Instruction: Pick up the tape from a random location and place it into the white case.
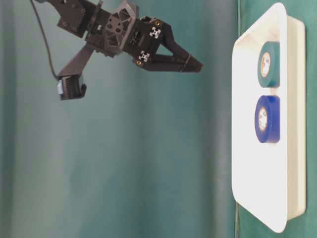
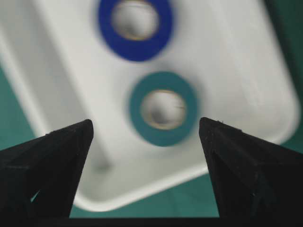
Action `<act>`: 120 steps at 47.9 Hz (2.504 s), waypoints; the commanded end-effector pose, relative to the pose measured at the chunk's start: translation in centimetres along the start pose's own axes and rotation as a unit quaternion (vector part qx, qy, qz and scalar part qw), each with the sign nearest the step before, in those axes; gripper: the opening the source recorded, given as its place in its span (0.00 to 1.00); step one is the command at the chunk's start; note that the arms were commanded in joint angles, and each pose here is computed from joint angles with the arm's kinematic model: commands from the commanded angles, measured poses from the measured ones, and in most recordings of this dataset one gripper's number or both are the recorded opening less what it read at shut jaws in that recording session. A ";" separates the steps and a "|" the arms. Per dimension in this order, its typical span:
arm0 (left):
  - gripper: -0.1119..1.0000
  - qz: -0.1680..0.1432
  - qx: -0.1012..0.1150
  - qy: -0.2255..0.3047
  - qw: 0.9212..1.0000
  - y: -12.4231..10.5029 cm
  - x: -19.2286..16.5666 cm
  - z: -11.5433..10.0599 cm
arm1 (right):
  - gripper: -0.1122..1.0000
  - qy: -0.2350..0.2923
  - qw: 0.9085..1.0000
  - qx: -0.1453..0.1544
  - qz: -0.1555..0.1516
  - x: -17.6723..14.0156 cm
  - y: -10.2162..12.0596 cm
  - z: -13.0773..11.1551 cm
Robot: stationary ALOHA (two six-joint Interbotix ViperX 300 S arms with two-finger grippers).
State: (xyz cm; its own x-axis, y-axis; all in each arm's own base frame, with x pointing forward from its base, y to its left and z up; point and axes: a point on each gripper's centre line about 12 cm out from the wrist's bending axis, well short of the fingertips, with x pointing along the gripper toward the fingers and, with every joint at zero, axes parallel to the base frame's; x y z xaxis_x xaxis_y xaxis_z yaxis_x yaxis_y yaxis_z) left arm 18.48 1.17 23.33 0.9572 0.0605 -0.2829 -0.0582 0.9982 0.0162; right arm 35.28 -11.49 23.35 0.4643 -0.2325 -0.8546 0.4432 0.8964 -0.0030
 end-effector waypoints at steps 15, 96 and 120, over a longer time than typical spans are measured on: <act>0.96 -0.001 -0.001 -0.008 1.000 0.0 0.1 0.7 | 0.86 -0.049 0.992 -0.086 0.073 -2.6 8.2 -0.1; 0.96 -0.001 -0.001 -0.006 1.000 0.0 0.0 0.6 | 0.85 -0.275 0.950 -0.064 0.137 -10.0 0.8 -17.1; 0.96 -0.038 0.008 -0.012 0.999 -1.5 0.0 0.8 | 0.85 -0.273 0.951 -0.058 0.132 -10.0 0.6 -16.9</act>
State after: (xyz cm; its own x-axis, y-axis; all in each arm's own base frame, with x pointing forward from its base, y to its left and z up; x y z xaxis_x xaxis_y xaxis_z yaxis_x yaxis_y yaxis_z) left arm 18.47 0.37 23.42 0.9602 0.0193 -0.2785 -0.0171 0.9998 0.0103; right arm 17.66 -2.18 22.51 0.8838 -0.1252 -0.4509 0.1824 0.9795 0.0854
